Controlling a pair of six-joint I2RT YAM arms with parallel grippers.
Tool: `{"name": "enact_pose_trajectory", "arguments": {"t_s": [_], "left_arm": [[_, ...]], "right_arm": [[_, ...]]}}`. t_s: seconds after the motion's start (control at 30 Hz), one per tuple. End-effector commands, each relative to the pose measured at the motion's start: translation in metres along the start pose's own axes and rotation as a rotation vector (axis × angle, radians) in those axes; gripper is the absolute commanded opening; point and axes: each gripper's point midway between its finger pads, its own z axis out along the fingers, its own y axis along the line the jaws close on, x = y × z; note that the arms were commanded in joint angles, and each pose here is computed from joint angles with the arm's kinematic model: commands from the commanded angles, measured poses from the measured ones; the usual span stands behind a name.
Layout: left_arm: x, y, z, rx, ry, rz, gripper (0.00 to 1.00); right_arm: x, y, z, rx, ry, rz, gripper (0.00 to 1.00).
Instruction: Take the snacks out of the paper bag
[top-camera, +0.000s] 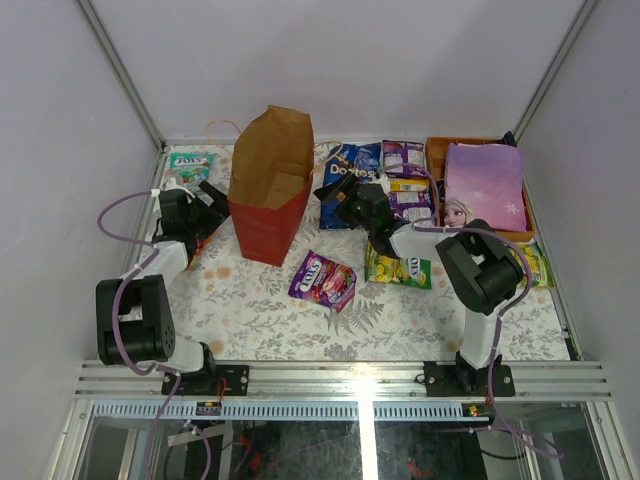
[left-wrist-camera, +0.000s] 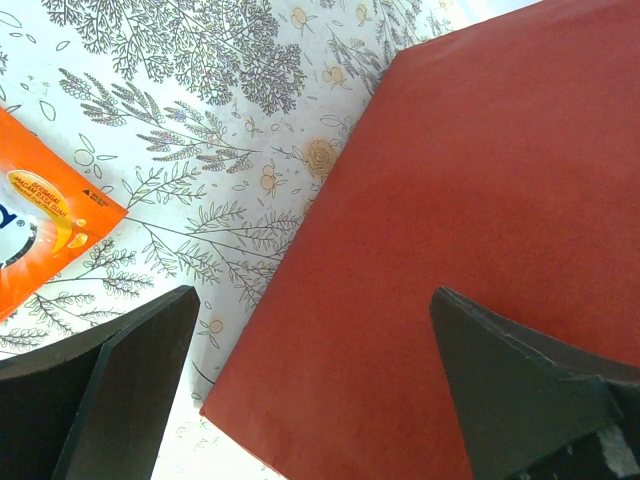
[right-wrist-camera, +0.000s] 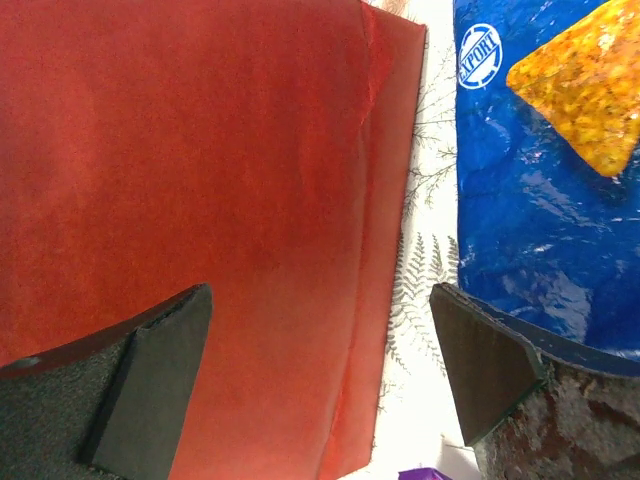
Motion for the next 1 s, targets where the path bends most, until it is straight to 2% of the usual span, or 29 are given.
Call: {"name": "enact_pose_trajectory", "arguments": {"t_s": [0.0,0.23,0.5,0.8,0.97], "left_arm": [[-0.005,-0.003,0.006,0.038,-0.029,0.006,1.0],[-0.007,-0.003,0.013,0.042,-0.024,0.002,1.0],[-0.019,-0.006,0.032,0.042,-0.032,-0.019,0.99],[-0.021,-0.004,0.075,0.017,-0.006,-0.038,0.99],[-0.035,-0.006,0.093,0.0,-0.012,-0.039,0.99]], "right_arm": [[0.002,0.038,0.014,-0.098,0.02,0.054,0.98],[0.016,0.051,0.035,-0.113,0.049,0.048,0.98],[0.008,0.063,0.071,-0.117,0.015,0.007,0.98],[-0.009,0.098,0.11,-0.165,-0.025,-0.027,0.99],[-0.01,0.099,0.127,-0.161,-0.024,-0.036,0.99]]}}
